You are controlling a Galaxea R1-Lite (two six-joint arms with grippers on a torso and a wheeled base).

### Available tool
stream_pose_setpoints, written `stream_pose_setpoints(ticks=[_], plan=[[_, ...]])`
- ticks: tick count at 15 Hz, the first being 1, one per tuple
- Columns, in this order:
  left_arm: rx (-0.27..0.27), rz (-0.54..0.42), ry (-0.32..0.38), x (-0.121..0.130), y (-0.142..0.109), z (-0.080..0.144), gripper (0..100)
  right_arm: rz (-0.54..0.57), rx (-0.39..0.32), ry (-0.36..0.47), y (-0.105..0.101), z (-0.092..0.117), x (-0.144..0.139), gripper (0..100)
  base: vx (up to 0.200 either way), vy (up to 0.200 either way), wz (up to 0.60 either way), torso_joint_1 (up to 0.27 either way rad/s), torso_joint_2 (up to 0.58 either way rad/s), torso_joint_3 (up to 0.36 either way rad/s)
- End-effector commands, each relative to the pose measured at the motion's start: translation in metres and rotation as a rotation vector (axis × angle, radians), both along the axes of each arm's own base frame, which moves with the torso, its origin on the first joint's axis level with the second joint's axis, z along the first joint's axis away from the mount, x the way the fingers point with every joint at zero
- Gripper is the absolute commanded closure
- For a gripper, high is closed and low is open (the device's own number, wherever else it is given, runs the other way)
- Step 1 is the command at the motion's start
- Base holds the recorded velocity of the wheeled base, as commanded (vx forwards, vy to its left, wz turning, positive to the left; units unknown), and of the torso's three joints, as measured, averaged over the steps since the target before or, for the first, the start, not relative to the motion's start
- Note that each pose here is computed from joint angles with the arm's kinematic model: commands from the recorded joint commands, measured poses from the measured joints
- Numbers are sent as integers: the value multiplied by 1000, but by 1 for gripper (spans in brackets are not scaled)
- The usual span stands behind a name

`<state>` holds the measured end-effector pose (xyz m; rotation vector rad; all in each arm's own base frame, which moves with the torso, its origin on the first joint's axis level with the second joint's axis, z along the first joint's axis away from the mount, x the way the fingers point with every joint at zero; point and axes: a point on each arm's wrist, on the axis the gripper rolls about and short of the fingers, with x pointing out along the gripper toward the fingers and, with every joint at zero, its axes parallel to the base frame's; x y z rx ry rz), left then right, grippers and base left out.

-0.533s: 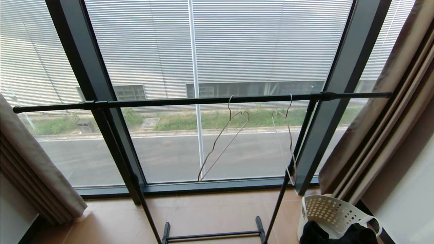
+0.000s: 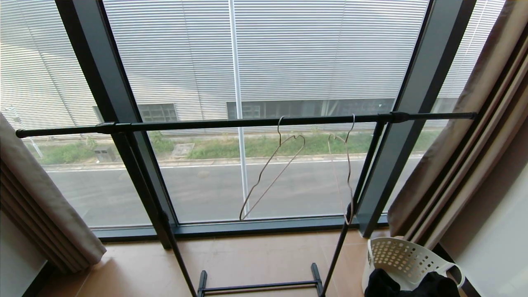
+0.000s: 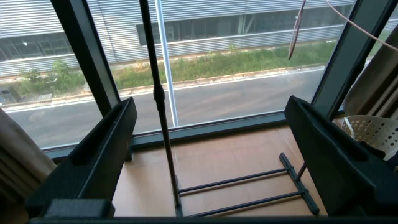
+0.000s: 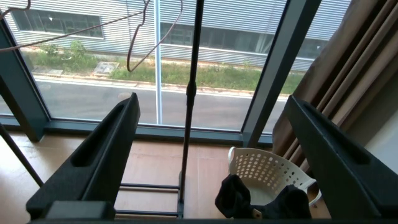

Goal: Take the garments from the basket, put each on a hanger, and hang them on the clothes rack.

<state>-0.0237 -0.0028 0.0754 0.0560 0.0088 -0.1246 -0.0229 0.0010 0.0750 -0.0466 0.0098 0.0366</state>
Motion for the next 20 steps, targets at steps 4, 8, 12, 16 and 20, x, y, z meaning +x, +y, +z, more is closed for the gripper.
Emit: stream_pose_setpoints(ticks=[4, 8, 12, 16, 20], plan=[[3, 0, 1, 0, 0, 0, 0, 0, -1, 2, 0, 0, 0, 0, 0, 0, 0, 0, 0, 0], [3, 2, 0, 0, 0, 0, 0, -4, 18, 1, 0, 0, 0, 0, 0, 0, 0, 0, 0, 0], [3, 1, 1, 0, 0, 0, 0, -1, 10, 0, 0, 0, 0, 0, 0, 0, 0, 0, 0, 0], [3, 5, 0, 0, 0, 0, 0, -1, 8, 2, 0, 0, 0, 0, 0, 0, 0, 0, 0, 0], [3, 17, 0, 0, 0, 0, 0, -1, 8, 2, 0, 0, 0, 0, 0, 0, 0, 0, 0, 0]])
